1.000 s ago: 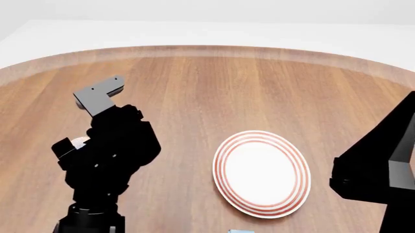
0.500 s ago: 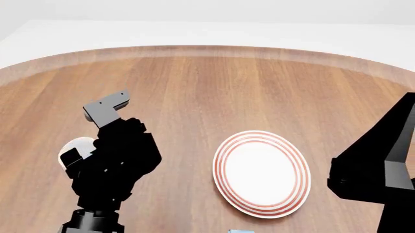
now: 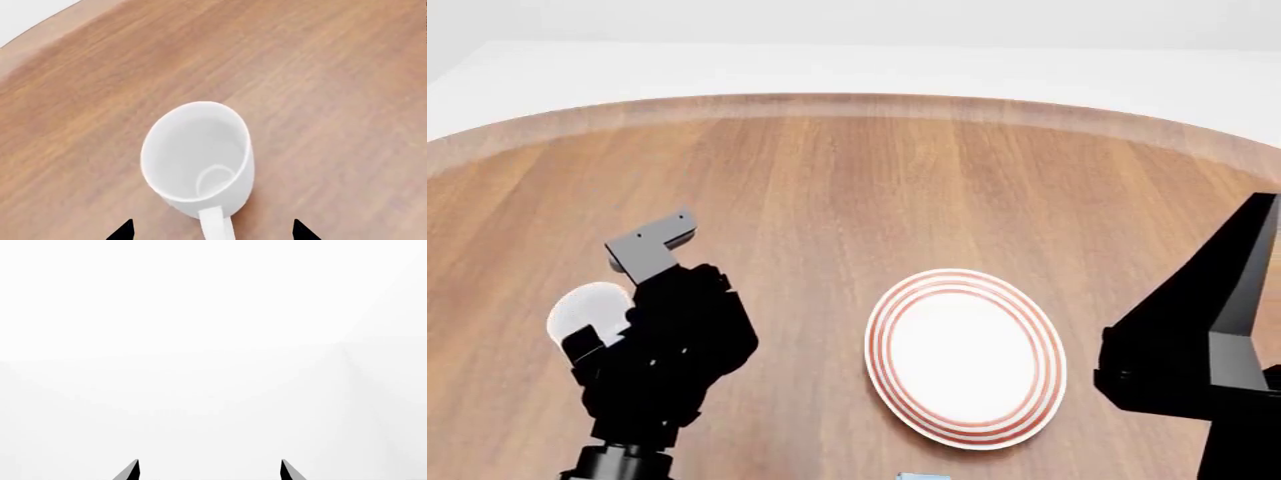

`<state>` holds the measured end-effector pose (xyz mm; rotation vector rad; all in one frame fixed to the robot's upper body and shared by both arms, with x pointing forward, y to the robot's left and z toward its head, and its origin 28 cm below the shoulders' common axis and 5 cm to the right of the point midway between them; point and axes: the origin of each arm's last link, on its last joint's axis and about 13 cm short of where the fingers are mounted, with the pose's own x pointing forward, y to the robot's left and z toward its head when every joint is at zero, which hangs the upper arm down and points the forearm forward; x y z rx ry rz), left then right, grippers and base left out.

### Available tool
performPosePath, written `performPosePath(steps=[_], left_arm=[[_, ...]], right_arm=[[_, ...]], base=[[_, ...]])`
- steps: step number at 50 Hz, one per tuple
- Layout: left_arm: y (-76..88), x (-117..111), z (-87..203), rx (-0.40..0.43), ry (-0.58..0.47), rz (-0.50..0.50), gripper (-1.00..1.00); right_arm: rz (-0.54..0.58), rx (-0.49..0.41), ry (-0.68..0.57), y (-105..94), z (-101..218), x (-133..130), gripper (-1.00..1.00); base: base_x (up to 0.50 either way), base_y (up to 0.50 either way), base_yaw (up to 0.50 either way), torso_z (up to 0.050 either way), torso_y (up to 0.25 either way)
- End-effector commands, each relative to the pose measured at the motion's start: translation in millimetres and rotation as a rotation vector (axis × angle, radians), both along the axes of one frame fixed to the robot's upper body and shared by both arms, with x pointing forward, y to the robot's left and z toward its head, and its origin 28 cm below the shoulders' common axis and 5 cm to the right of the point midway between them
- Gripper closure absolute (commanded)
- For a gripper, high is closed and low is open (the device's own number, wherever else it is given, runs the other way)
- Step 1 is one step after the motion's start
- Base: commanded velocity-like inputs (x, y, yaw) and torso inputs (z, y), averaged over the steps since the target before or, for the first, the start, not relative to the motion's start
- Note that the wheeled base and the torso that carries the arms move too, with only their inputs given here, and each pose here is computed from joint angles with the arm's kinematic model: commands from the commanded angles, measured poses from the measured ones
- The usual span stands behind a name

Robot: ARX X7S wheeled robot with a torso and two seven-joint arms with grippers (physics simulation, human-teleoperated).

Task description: Pick up the white mug and put it on the plate, and put the chocolate pudding to the right of the plate.

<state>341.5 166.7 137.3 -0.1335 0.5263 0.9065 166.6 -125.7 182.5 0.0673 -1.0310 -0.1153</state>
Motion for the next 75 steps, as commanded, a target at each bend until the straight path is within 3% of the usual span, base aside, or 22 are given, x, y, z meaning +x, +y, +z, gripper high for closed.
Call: performPosePath(steps=[1,11,25,75], left_arm=[[-5.0,0.4,0.7,-0.098,-0.022,-0.003,-1.00],[-1.5,3.5,-4.7,-0.185,-0.026,0.052,-1.00],[5.3,6.6,-2.2,-0.232,-0.047,0.082,-1.00],[15.7,12.4,-20.0,-0.274,-0.032,0.081,-1.00]], right_arm=[[-0.016,-0.020,-0.009,-1.2,0.7,-0.7,-1.00],[-0.010,-0.024,-0.001,-0.5,-0.1,-0.6,-1.00],[-0.002,-0.028,0.006,0.4,-1.7,-0.2,-1.00],[0.008,-0.036,0.019,1.5,-3.1,0.6,-1.00]], base=[[0.00,0.00,0.00,0.000,0.000],[0.00,0.00,0.00,0.000,0.000],[0.00,0.00,0.00,0.000,0.000],[0.00,0.00,0.00,0.000,0.000]])
